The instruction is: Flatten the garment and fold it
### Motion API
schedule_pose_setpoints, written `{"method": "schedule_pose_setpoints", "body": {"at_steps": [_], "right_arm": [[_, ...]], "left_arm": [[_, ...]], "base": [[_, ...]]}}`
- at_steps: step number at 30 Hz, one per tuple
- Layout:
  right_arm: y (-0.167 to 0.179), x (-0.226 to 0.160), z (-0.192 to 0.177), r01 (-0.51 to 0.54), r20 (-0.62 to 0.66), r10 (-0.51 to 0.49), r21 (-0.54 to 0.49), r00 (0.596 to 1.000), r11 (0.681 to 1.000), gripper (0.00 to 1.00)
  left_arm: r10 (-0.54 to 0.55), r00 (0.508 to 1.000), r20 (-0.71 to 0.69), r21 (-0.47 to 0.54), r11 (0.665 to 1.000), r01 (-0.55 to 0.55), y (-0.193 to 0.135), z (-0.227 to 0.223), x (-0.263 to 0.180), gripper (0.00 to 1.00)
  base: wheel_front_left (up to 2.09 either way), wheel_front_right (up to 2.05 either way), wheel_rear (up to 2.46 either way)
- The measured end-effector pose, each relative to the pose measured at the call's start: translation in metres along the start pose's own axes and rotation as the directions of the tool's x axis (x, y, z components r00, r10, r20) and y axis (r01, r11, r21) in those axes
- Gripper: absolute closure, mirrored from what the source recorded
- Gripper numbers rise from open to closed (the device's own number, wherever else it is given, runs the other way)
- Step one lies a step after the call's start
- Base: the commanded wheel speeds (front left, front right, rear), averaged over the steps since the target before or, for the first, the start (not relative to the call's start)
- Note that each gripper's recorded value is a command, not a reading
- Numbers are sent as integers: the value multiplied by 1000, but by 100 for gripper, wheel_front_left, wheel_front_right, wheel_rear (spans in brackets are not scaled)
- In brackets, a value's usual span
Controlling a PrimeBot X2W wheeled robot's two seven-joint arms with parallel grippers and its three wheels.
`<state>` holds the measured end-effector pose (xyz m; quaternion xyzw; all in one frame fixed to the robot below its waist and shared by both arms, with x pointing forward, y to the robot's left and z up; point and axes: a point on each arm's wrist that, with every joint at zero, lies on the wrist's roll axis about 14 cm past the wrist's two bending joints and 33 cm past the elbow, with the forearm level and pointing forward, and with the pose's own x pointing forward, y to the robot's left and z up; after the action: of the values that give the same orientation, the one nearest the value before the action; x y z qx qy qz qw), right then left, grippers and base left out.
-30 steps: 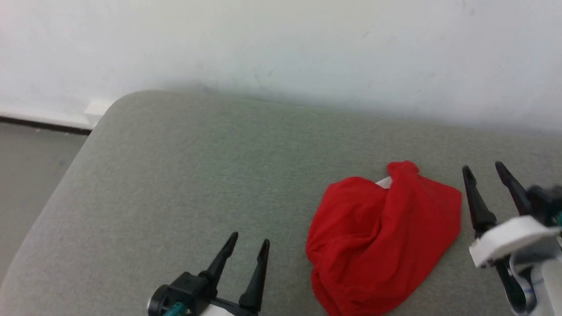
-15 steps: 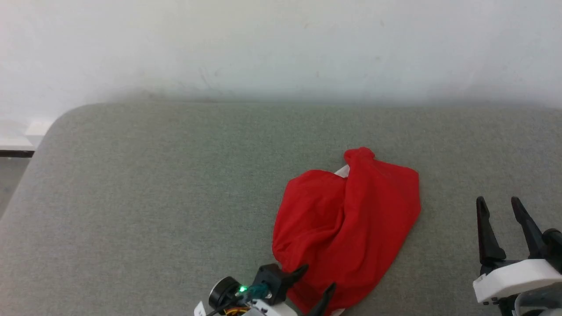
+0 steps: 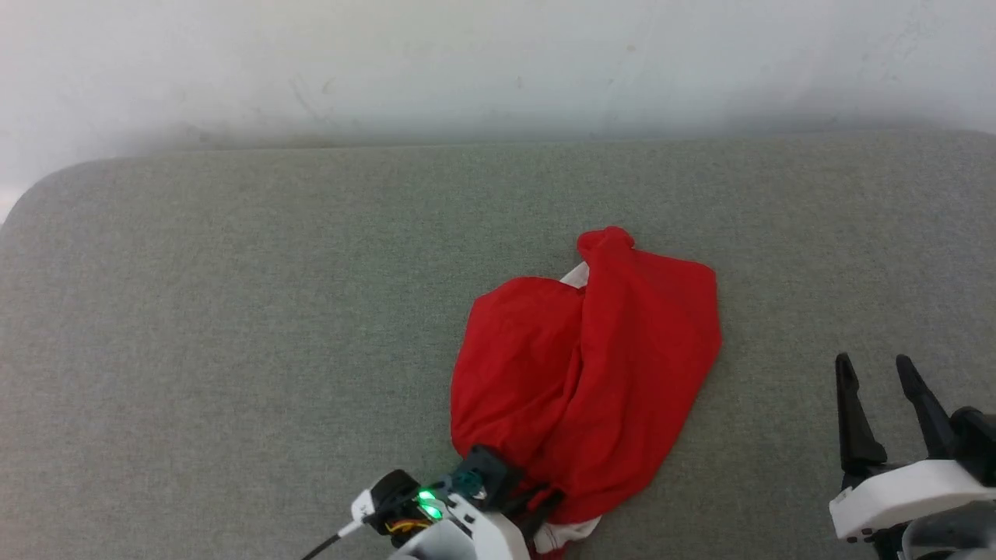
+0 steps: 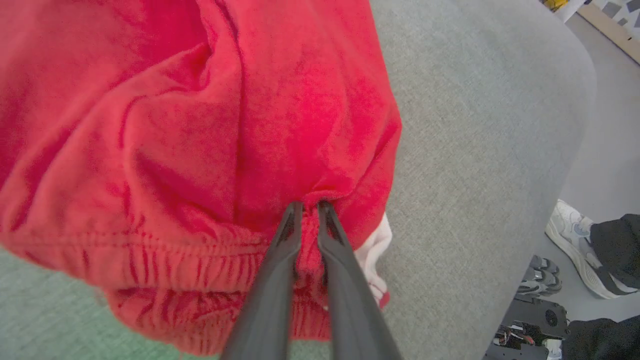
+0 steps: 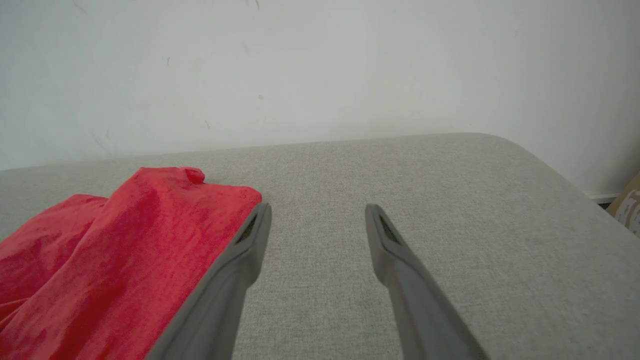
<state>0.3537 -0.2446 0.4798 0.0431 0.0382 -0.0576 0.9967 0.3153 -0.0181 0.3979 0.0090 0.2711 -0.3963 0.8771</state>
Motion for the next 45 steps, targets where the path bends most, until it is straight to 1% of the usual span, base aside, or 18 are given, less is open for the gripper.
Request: {"method": "schedule_pose_setpoints", "body": {"at_steps": [3,6,9,11,14,16,18,20,21,22,23,26,29,31,35,38,42,45], "right_arm": [[1,-1,-1,-2,-4,2,3,1000,1000,0],[3,-3,-2,-11,-9,11,3,1000,1000,0],[9,-6,-4,-30,-27,30,3,999,1000,0],[15,-8,-9,-50,-49,50,2,998,999,0],[28,-10,-15,-91,-85,90,3,992,996,0],[36,-10,-17,-116,-100,116,3,988,993,0],[44,-10,-19,-141,-116,140,3,983,990,0],[52,-8,-19,-167,-125,166,2,978,986,0],[55,-7,-20,-177,-130,175,-1,976,984,0],[58,-6,-20,-186,-133,184,-3,974,983,0],[60,-5,-20,-195,-135,192,-5,972,981,0],[74,-2,-19,-238,-138,235,-4,962,971,0],[87,5,-13,-278,-133,275,0,952,961,0],[95,12,-8,-311,-140,307,-12,942,950,0],[113,27,-9,-387,-225,368,-48,902,921,0],[119,38,-22,-435,-349,382,-85,856,897,0],[126,49,-41,-480,-494,377,-97,783,872,0],[134,55,-52,-512,-568,377,-93,732,854,0]], "left_arm": [[44,994,102,-27,999,-42,12,20,-5,100],[139,964,226,-85,989,-122,31,44,-20,100],[264,908,325,-154,962,-225,58,61,-46,100],[357,863,358,-210,931,-298,78,63,-66,100],[487,808,331,-285,868,-406,106,45,-97,100],[543,792,278,-320,830,-457,116,24,-111,100],[574,788,220,-335,804,-492,121,4,-120,100],[586,791,178,-338,791,-510,121,-11,-125,100],[589,790,168,-341,787,-514,121,-15,-126,83],[595,786,166,-344,782,-520,122,-18,-128,48],[601,780,172,-346,779,-524,122,-18,-129,0],[623,751,217,-353,768,-535,124,-15,-132,0],[646,693,320,-338,761,-554,130,5,-139,0],[652,665,364,-323,758,-566,132,13,-145,0],[664,626,409,-319,747,-584,131,21,-154,0],[678,591,438,-335,733,-592,131,29,-162,0],[696,573,433,-360,717,-597,127,23,-168,0],[709,567,420,-376,704,-603,126,17,-171,0]], "base": [[0,0,0],[0,0,0],[0,0,0],[0,0,0],[0,0,0],[0,0,0],[0,0,0],[0,0,0],[0,0,0],[0,0,0],[0,0,0],[0,0,0],[0,0,0],[0,0,0],[0,0,0],[0,0,0],[0,0,0],[0,0,0]]}}
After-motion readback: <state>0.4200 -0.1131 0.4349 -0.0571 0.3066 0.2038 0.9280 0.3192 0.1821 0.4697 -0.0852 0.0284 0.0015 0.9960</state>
